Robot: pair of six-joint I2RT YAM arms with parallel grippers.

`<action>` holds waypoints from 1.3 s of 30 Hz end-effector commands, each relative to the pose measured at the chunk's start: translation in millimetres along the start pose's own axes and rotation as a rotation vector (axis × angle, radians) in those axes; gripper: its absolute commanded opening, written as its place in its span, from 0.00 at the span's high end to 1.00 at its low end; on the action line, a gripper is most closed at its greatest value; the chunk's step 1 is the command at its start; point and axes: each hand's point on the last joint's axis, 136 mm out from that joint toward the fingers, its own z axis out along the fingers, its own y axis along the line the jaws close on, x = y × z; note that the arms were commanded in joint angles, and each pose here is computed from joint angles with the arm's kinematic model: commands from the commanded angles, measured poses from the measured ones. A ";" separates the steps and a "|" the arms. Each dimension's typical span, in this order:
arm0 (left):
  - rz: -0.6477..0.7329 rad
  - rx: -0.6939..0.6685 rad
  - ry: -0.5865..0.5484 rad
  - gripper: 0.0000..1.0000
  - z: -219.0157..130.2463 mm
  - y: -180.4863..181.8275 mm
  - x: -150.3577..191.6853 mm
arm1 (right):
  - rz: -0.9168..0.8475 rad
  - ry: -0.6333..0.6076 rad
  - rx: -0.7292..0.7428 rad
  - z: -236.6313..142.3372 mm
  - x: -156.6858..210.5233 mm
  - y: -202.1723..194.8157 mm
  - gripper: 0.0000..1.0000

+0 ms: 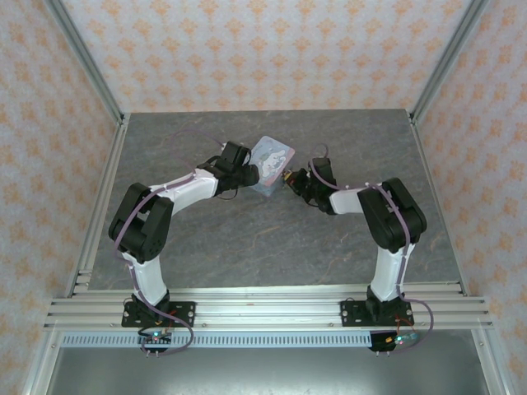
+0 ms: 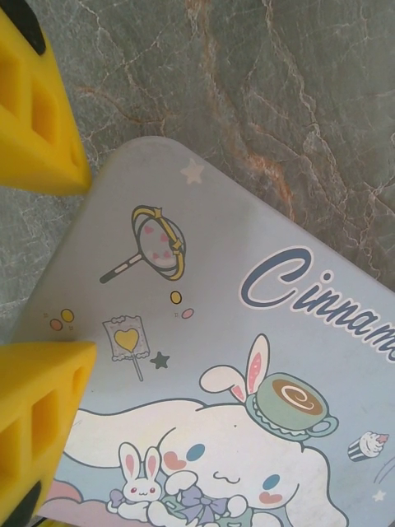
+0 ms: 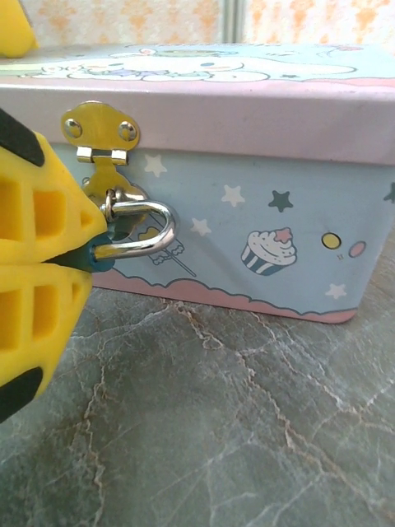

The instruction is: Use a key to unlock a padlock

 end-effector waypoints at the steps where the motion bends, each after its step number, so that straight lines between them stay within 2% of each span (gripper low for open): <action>1: 0.088 -0.366 0.427 0.53 8.2 103.6 123.6 | -0.045 0.014 0.146 -11.4 -17.7 -41.7 1.00; 6: 0.092 -0.368 0.426 0.53 7.6 104.0 123.2 | -0.118 0.074 0.220 -14.5 -14.5 -56.2 1.00; 18: 0.097 -0.378 0.433 0.53 8.8 106.1 124.5 | -0.252 0.086 0.454 -30.9 -25.8 -84.1 1.00; 21: 0.097 -0.379 0.436 0.53 9.6 106.3 125.0 | -0.256 0.084 0.468 -33.4 -25.5 -86.7 1.00; 24: 0.096 -0.380 0.438 0.53 10.8 106.6 125.3 | -0.203 0.084 0.383 -25.4 -19.5 -79.6 1.00; 27: 0.096 -0.383 0.442 0.53 11.4 107.5 127.1 | -0.066 0.057 0.150 -7.7 -15.2 -58.2 1.00; 29: 0.096 -0.384 0.446 0.54 12.2 108.0 128.5 | 0.077 0.020 -0.022 3.9 -23.3 -43.9 1.00; 32: 0.094 -0.384 0.450 0.55 13.2 108.4 129.7 | 0.221 -0.081 -0.190 7.0 -48.6 -34.1 1.00; 35: 0.092 -0.383 0.452 0.55 14.3 107.5 129.7 | 0.313 -0.140 -0.250 8.1 -72.0 -36.7 1.00; 39: 0.094 -0.383 0.451 0.55 14.5 107.6 129.1 | 0.290 -0.147 -0.261 5.3 -82.2 -26.0 1.00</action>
